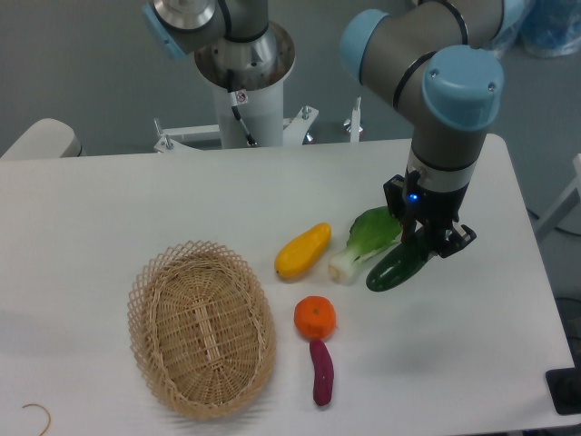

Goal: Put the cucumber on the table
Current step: 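Hold the green cucumber in the gripper above the table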

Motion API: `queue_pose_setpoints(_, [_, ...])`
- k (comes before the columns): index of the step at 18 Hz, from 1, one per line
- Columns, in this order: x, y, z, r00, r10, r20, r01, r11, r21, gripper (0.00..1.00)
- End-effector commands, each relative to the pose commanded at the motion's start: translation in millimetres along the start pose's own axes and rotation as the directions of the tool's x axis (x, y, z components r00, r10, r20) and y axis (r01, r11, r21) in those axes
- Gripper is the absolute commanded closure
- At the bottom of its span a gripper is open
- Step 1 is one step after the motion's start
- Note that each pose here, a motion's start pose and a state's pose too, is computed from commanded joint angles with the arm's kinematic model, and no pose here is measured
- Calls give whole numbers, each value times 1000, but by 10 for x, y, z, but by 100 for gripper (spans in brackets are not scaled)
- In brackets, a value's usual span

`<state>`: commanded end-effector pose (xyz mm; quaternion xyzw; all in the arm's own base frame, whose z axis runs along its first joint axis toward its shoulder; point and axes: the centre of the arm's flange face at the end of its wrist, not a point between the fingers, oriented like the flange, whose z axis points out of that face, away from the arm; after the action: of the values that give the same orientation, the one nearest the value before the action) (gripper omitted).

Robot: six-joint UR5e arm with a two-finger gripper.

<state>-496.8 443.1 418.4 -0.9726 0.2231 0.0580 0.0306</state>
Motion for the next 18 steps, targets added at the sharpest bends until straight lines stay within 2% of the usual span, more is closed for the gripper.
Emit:
queue_pose_setpoints(4, [-30,-2,-33,1000,-1,11,1,1000,-1,70])
queue_pose_setpoints(14, [21,-20,85,1000,3,-12,-3,1000,-6,70])
queue_pose_setpoints(18, [-14,-47,117,1000,-12,12,12,1000,1,70])
